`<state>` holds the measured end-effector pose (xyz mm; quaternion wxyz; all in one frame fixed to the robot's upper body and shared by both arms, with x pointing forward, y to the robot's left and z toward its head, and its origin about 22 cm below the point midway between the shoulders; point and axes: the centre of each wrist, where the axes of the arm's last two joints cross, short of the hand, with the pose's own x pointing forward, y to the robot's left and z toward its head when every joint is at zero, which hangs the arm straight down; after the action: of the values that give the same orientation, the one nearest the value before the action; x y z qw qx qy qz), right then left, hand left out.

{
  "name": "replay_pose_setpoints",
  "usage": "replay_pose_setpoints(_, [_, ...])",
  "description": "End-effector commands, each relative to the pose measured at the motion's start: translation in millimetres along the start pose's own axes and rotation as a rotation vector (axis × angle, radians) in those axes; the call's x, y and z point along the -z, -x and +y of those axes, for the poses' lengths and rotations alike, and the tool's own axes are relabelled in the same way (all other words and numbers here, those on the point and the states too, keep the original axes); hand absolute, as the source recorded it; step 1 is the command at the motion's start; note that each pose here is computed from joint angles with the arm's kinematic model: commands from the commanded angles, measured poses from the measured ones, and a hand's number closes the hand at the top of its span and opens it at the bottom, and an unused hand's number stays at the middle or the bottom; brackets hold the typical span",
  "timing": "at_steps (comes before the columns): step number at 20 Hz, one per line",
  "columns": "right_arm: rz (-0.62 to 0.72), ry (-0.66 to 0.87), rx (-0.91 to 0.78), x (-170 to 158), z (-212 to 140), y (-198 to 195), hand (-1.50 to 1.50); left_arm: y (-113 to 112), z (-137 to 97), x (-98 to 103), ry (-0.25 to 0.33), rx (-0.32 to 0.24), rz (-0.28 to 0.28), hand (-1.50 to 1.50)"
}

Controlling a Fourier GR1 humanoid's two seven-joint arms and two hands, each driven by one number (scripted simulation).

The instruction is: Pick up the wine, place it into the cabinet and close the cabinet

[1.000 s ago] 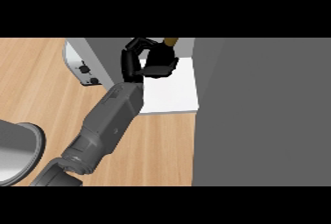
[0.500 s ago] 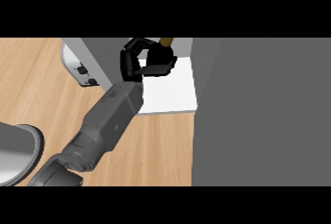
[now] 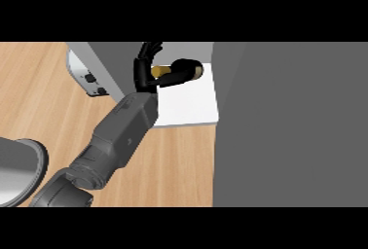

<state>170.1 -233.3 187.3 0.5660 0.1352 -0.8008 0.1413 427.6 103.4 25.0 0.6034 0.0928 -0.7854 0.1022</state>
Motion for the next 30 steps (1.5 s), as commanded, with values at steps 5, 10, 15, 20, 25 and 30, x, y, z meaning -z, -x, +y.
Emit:
replay_pose_setpoints(5, [-0.054,0.008,0.009,0.3,-3.1,-8.1,-1.50,18.1,21.5,-5.7,-0.018,0.114,0.016,-1.50])
replay_pose_setpoints(10, [-0.058,-0.011,0.003,-13.0,6.2,-24.0,-1.50,27.1,24.5,-14.0,-0.036,0.164,0.008,-1.50])
replay_pose_setpoints(15, [-0.045,-0.012,-0.007,-3.7,8.6,-17.7,-1.50,32.3,36.2,-14.4,-0.070,0.102,-0.018,-1.50])
replay_pose_setpoints(20, [-0.042,-0.022,0.014,-5.3,8.2,-8.6,-1.50,30.5,30.1,-15.3,-0.049,0.088,-0.034,-1.50])
replay_pose_setpoints(25, [-0.033,-0.039,-0.003,-12.3,6.0,-13.7,-1.50,42.5,31.5,-29.2,-0.009,0.055,-0.043,-1.50])
replay_pose_setpoints(30, [-0.048,-0.021,0.019,-0.9,13.0,-2.7,-1.50,43.8,32.3,-30.4,0.032,0.037,-0.049,-1.50])
